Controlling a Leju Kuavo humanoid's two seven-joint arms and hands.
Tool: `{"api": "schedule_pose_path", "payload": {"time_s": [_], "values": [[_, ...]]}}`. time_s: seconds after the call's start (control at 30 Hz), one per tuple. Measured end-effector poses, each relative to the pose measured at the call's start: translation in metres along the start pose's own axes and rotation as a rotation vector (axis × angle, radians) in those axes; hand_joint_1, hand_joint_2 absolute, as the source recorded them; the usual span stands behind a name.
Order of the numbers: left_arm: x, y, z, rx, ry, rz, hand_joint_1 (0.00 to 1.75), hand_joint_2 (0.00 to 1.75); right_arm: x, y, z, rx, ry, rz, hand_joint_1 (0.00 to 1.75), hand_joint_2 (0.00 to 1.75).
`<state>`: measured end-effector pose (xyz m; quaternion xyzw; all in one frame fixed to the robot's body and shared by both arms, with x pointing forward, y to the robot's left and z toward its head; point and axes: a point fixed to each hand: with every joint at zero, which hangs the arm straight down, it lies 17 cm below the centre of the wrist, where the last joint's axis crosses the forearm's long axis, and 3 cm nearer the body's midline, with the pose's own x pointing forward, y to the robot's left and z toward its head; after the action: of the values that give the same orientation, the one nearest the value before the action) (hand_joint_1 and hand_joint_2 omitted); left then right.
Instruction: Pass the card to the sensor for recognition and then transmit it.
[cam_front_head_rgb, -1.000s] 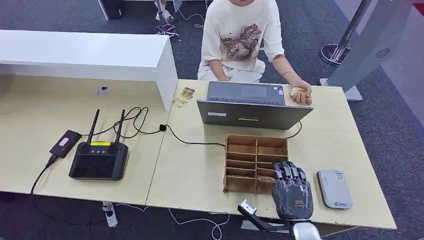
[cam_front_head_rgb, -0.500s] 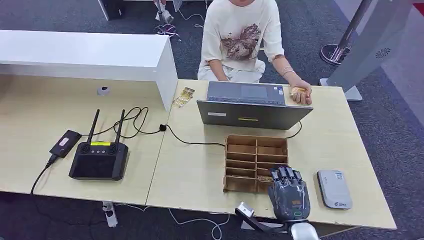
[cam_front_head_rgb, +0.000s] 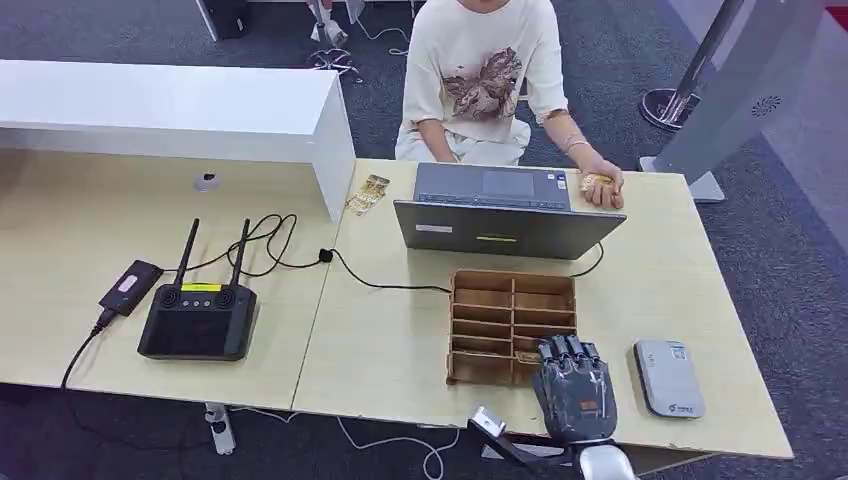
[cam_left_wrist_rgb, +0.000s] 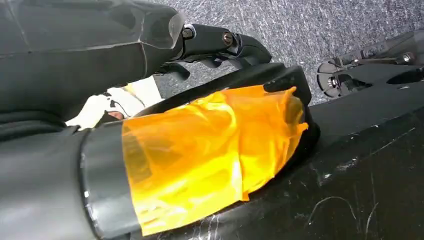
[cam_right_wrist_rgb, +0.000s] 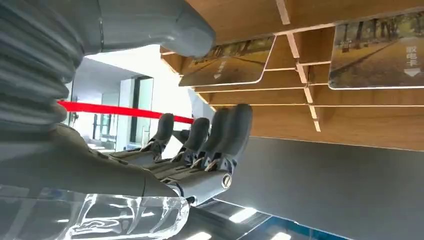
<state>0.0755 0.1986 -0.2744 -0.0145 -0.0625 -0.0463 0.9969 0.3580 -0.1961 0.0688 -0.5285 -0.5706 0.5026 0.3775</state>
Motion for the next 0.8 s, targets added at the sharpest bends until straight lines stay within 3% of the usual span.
{"api": "schedule_pose_path", "payload": {"time_s": [0.13, 0.37, 0.5, 0.77, 0.8], "values": [[0.0001, 0.0001, 0.0000, 0.000, 0.000, 0.002, 0.00, 0.00, -0.0004, -0.0003, -0.0008, 0.000, 0.003, 0.001, 0.75, 1.75], [0.0003, 0.0000, 0.0000, 0.000, 0.000, 0.008, 0.00, 0.00, 0.0010, -0.0002, -0.0006, 0.001, 0.000, 0.000, 0.87, 1.75], [0.0003, -0.0001, 0.0000, -0.001, 0.000, 0.011, 0.00, 0.00, 0.0016, 0.0008, -0.0004, 0.006, -0.002, 0.003, 1.05, 1.75], [0.0005, -0.0003, 0.0000, -0.002, -0.001, 0.017, 0.00, 0.00, 0.0025, 0.0004, -0.0010, 0.011, -0.004, 0.005, 0.94, 1.75], [0.0005, -0.0003, 0.0000, -0.002, -0.001, 0.017, 0.00, 0.00, 0.0025, 0.0004, -0.0010, 0.011, -0.004, 0.005, 1.06, 1.75]]}}
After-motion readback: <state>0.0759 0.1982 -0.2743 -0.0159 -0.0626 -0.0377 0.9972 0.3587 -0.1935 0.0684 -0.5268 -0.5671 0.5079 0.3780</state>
